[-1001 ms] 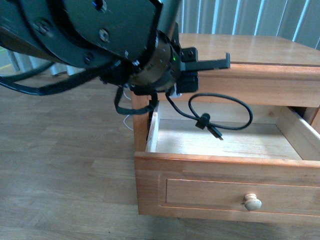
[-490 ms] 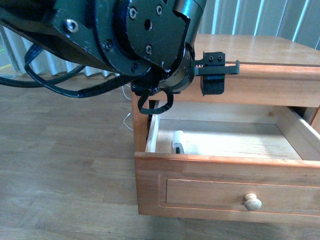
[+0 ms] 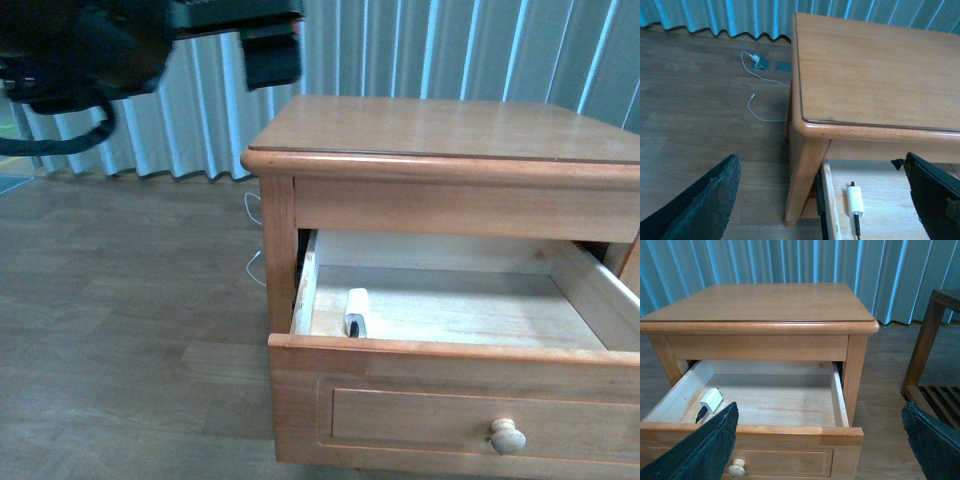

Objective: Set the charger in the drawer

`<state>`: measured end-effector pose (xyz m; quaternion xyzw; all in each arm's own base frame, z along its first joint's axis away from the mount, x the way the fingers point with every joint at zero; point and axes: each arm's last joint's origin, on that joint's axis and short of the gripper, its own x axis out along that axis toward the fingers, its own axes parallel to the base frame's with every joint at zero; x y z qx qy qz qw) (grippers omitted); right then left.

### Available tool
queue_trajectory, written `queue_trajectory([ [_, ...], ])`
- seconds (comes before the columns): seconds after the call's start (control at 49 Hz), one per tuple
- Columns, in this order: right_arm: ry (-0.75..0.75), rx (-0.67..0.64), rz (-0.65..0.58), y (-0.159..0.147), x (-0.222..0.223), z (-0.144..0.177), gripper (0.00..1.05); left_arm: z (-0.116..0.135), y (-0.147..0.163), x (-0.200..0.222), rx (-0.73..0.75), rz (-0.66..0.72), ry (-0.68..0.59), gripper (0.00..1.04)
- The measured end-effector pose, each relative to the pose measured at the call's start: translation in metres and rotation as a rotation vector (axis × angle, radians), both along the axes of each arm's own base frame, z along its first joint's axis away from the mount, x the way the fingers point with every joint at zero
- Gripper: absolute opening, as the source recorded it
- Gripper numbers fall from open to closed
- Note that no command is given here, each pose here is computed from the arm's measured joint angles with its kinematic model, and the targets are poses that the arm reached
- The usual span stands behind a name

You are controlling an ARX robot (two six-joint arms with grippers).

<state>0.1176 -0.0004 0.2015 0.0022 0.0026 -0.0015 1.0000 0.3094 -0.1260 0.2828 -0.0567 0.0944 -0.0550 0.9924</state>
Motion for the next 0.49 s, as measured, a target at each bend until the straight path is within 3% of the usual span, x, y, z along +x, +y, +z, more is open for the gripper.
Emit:
queue_trajectory([
  [0.245, 0.000, 0.000, 0.000, 0.000, 0.000, 0.000, 0.97, 0.013, 0.046, -0.072, 0.010, 0.047, -0.057, 0.99],
  [0.49, 0.000, 0.000, 0.000, 0.000, 0.000, 0.000, 0.97, -0.013, 0.082, -0.149, 0.043, 0.134, -0.035, 0.99],
])
